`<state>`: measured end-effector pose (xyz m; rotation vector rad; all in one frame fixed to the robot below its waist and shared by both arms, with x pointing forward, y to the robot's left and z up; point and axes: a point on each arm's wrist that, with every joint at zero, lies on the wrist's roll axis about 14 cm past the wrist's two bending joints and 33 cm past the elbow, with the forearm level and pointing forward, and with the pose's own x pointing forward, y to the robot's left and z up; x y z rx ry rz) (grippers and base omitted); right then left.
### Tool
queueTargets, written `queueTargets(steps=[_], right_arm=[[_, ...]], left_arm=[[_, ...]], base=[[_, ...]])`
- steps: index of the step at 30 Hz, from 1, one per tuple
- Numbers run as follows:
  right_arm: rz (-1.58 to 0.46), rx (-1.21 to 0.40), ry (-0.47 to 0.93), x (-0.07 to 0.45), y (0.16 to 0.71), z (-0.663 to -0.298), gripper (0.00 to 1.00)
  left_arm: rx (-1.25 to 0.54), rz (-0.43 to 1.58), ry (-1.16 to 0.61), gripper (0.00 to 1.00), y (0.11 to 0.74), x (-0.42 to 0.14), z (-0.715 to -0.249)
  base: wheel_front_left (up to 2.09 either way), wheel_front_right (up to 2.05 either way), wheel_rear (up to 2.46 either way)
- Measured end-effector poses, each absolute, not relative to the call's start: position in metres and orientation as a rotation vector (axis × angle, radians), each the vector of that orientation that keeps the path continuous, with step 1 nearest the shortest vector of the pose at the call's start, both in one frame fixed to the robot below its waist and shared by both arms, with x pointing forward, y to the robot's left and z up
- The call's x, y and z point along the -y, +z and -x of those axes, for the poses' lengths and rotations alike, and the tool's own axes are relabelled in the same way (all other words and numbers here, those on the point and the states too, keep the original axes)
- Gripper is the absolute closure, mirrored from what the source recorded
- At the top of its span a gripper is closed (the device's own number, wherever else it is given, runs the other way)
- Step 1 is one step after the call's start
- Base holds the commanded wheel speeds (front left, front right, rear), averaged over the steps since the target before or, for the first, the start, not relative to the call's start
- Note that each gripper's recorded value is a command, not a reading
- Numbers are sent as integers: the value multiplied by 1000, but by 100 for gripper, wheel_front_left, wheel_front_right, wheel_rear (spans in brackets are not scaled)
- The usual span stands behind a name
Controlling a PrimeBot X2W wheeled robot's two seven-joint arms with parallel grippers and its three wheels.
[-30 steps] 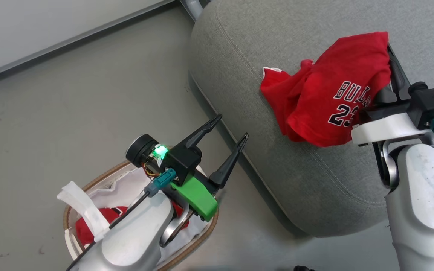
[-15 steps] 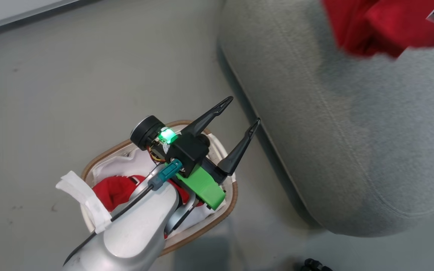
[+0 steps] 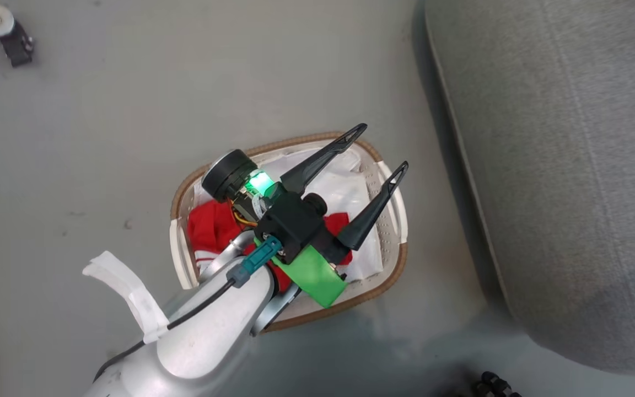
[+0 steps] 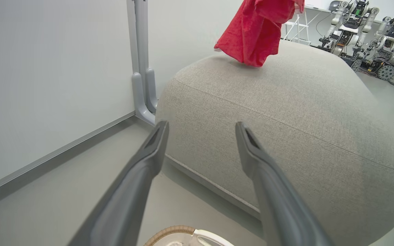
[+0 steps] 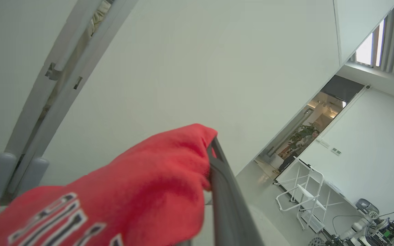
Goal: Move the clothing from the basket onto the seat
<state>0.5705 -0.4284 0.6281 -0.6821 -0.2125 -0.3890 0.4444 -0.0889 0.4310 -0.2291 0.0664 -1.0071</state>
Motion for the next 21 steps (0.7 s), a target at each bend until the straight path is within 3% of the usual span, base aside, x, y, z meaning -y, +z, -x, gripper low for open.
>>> queueTargets(steps=[10, 13, 15, 16, 17, 18, 19, 21], right_arm=[[601, -204, -331, 435, 445, -569, 100], [583, -257, -307, 427, 421, -565, 100], [584, -263, -305, 426, 419, -563, 89], [584, -259, -304, 425, 421, -563, 89], [581, -248, -302, 422, 423, -563, 58], [573, -241, -300, 419, 425, -563, 10], [559, -244, -299, 416, 422, -560, 0], [542, -263, -290, 411, 415, -553, 0]], left_arm=[[-153, 268, -1004, 0, 387, 86, -444], [-166, 274, -1005, 0, 381, 87, -445], [-168, 275, -1009, 0, 380, 88, -445], [-168, 276, -1009, 0, 380, 88, -445], [-165, 274, -1009, 0, 381, 88, -446], [-162, 275, -1008, 0, 383, 88, -447], [-159, 276, -1005, 0, 384, 88, -448], [-152, 283, -997, 0, 389, 87, -451]], base=[[0, 0, 0], [0, 0, 0], [0, 0, 0], [0, 0, 0], [0, 0, 0], [0, 0, 0], [0, 0, 0], [0, 0, 0]])
